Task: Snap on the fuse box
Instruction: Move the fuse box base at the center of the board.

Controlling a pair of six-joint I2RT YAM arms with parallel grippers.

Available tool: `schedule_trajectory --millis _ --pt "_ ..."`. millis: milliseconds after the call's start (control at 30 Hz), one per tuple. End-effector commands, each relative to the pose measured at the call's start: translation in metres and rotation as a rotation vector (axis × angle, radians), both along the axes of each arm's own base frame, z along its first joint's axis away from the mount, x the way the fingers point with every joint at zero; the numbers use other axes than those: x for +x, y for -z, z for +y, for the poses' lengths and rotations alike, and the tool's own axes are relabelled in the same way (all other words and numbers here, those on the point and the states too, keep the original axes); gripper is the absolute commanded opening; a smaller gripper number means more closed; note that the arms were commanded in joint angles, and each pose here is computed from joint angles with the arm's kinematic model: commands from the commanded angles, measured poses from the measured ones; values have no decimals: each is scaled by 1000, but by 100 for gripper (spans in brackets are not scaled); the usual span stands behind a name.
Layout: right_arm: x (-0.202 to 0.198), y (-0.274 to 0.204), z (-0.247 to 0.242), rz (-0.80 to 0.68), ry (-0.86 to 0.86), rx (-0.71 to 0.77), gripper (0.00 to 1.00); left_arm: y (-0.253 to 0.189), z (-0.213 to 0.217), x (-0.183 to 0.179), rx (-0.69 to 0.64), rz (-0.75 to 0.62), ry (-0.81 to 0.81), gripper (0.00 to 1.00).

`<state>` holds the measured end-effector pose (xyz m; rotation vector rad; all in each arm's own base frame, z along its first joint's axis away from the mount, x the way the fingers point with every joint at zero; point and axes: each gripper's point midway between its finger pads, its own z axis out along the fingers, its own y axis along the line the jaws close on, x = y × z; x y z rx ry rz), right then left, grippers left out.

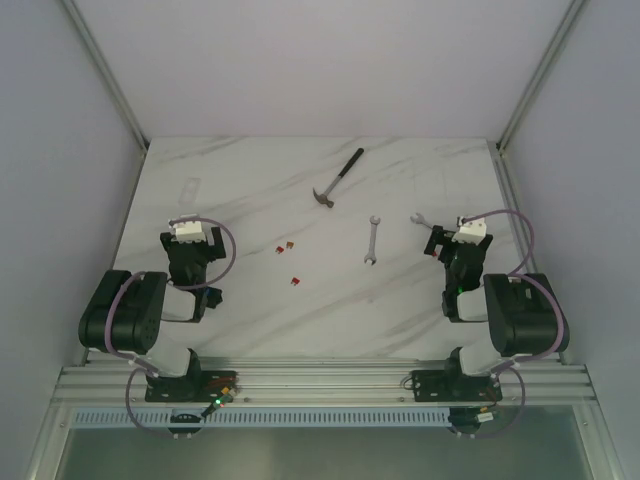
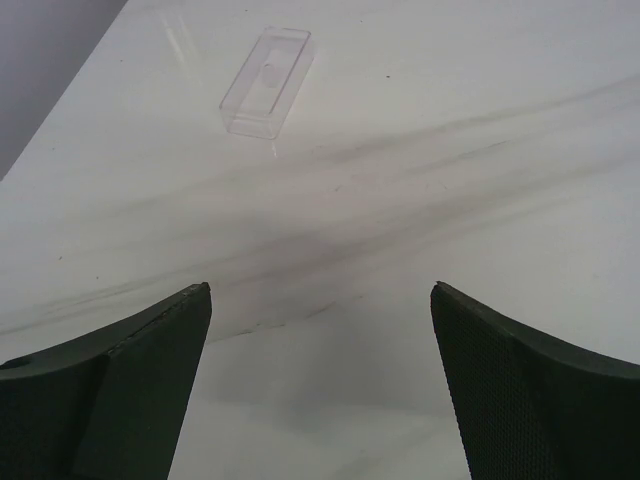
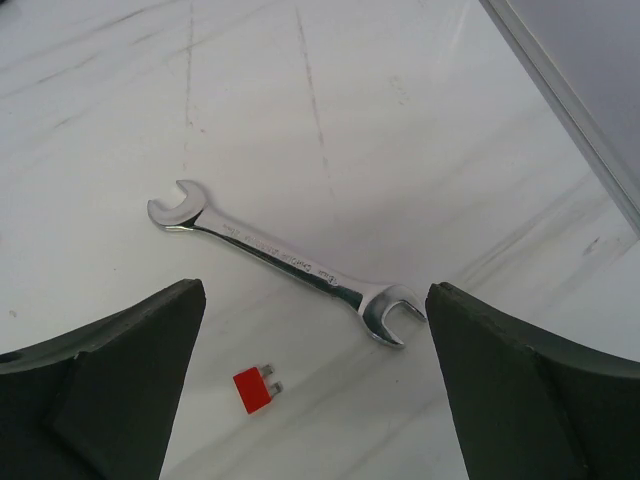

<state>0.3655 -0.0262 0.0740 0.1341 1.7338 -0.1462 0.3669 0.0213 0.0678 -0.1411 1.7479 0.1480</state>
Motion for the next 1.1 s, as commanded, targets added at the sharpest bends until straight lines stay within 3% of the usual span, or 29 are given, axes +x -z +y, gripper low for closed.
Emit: schedule_trajectory --millis 0,267,367,467,600,900,1067 --pt "10 -18 -2 -65 5 -2 100 -16 -1 7 -3 -61 4 100" --pt "12 -22 -1 -64 1 -5 100 -17 -1 7 -3 -66 5 100" --pt "20 -29 6 -12 -43 -15 100 -17 2 14 -5 11 -19 100" --pt "21 -38 13 10 -74 -21 100 -27 7 24 -54 87 -78 100" --pt "23 -53 32 27 -127 14 100 -60 11 21 -220 79 -199 100" --pt "3 -61 103 83 -287 86 100 -46 27 -54 -468 245 -530 100" --pt "-9 -56 127 88 -354 104 100 -29 15 -87 -556 348 -552 100"
